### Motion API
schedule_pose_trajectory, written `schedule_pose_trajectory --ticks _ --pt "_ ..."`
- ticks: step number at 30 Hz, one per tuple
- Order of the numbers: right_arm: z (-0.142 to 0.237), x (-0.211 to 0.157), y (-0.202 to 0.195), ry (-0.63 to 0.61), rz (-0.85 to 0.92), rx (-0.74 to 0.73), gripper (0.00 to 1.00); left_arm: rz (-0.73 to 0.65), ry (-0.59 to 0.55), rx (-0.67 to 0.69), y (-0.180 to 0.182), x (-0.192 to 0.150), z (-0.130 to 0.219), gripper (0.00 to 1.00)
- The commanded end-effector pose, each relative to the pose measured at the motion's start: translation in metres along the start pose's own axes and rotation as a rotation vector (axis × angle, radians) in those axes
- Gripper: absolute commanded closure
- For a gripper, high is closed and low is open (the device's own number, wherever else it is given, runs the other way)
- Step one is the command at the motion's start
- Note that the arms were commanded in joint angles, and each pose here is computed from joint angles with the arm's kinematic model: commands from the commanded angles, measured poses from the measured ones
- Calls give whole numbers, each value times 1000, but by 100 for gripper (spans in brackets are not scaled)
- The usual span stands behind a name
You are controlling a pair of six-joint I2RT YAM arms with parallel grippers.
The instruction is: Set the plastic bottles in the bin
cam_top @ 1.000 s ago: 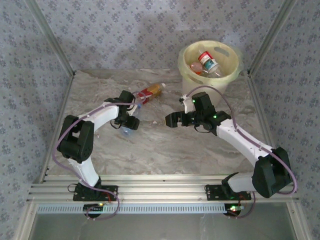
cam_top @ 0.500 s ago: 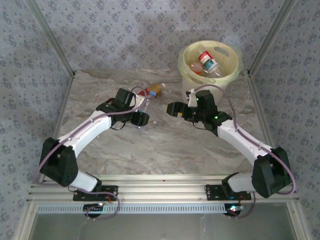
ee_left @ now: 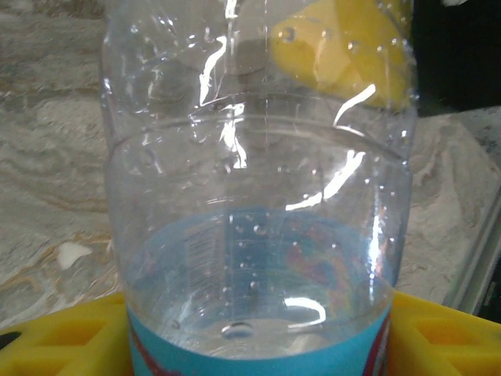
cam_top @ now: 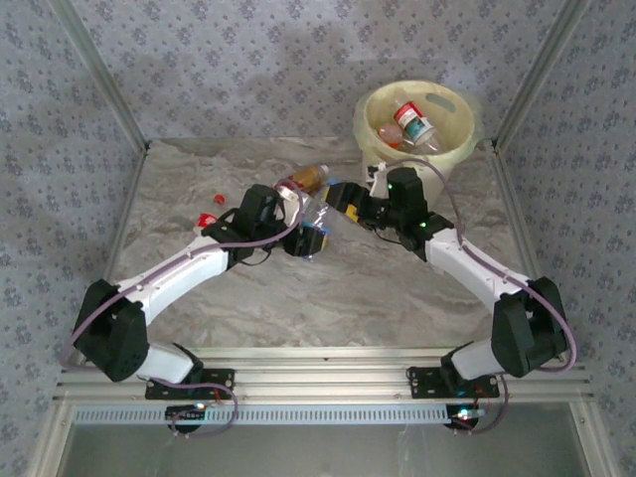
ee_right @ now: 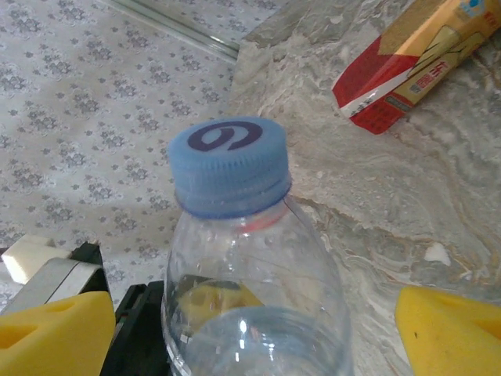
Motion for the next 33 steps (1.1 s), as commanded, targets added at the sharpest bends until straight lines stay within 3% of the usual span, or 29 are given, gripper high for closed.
schedule_pose_trajectory --ticks 1,8,19,33 --pt "-5 7 16 -3 8 50 8 -16 -72 -92 -23 13 8 38" --pt "-9 2 20 16 20 62 22 -15 -110 -131 -33 13 7 37" --pt "-8 -6 23 33 40 33 36 -17 -137 -159 -46 19 0 33" --pt "33 16 31 -27 198 -87 38 -56 -224 -196 -63 32 30 0"
Point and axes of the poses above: each hand's point on the last joint's axis, 136 mm out from that joint toward the fingers, its own z axis back along the fingers, its own y axis along the line the jaws close on, x = y × z, the point moved 3 cm from there along z, back along the fingers, and after that the axes turned 10 degrees about z, right-handed, at the moved point
